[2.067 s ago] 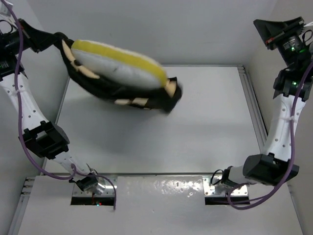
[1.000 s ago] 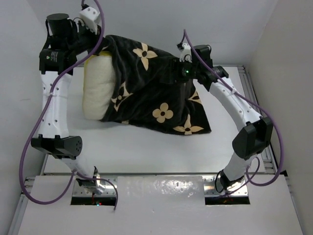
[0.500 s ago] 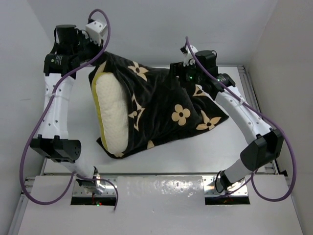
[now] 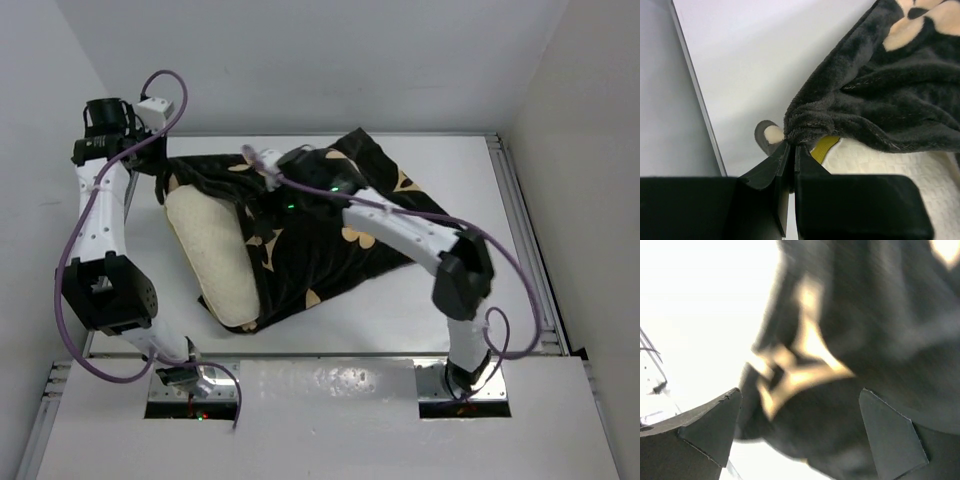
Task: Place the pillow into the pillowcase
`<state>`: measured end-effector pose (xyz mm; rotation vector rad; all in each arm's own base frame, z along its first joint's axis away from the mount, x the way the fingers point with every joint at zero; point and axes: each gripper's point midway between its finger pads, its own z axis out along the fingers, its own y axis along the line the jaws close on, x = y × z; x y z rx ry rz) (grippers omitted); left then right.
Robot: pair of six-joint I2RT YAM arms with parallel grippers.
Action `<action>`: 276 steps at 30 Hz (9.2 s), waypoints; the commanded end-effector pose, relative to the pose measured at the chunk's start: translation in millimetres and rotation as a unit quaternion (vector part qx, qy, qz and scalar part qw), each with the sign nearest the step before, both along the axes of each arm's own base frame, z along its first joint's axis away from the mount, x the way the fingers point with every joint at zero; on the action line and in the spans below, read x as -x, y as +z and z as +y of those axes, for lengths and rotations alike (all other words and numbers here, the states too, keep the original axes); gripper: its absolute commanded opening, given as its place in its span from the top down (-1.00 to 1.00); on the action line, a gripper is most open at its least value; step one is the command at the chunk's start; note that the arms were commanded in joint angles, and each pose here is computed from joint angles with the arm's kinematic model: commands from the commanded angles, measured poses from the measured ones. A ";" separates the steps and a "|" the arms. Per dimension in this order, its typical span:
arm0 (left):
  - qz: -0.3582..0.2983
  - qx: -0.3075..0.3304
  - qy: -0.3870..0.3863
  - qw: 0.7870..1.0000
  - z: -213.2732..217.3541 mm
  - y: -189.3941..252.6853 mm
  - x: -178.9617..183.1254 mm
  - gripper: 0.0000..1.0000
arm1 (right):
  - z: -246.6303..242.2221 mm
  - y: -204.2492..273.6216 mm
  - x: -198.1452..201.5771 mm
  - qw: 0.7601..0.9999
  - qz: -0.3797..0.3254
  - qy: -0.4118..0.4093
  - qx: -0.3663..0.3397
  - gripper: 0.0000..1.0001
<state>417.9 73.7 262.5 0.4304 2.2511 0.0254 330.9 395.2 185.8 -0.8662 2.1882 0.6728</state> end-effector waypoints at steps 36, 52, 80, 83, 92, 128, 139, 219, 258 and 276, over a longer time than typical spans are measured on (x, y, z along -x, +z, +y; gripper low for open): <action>0.099 0.122 -0.143 0.977 -26.2 -41.2 99.1 1.00 | -72.2 -114.1 -117.4 0.931 -0.104 -0.297 0.187 1.00; 0.196 0.091 -0.228 0.949 -56.5 -98.9 119.3 1.00 | -70.9 -77.3 -142.9 0.929 -0.133 -0.319 0.128 1.00; -0.019 -0.113 -0.446 0.888 -167.4 -150.7 78.1 0.62 | -23.5 -38.6 -146.4 0.971 -0.022 -0.223 -0.079 1.00; -0.032 -0.173 -0.395 0.902 -159.3 -172.1 57.8 0.28 | -21.5 -35.0 -148.4 0.971 -0.023 -0.224 -0.080 1.00; -0.019 -0.210 -0.317 0.925 -149.2 -214.2 35.3 -0.26 | -29.2 -32.2 -141.7 0.971 -0.021 -0.226 -0.071 1.00; -0.037 -0.016 -0.634 0.772 -244.2 0.0 192.8 1.00 | -16.4 -129.9 -95.7 0.974 -0.005 -0.210 0.090 1.00; -0.075 0.019 -0.582 0.810 -239.7 50.6 188.9 1.00 | -30.4 -182.7 -9.7 0.987 0.117 -0.088 0.072 0.90; -0.291 -0.184 -0.279 0.897 -106.5 134.7 116.6 -0.99 | -64.6 331.0 -76.7 0.908 -0.230 -0.060 -0.345 1.00; -0.617 -0.427 -0.243 0.615 -170.8 182.3 -2.6 1.00 | -108.9 390.3 -68.0 0.849 -0.262 -0.099 -0.448 1.00; -0.370 0.170 -0.312 0.858 -186.4 266.3 18.6 1.00 | -169.4 197.7 -234.1 0.917 -0.102 -0.225 -0.313 1.00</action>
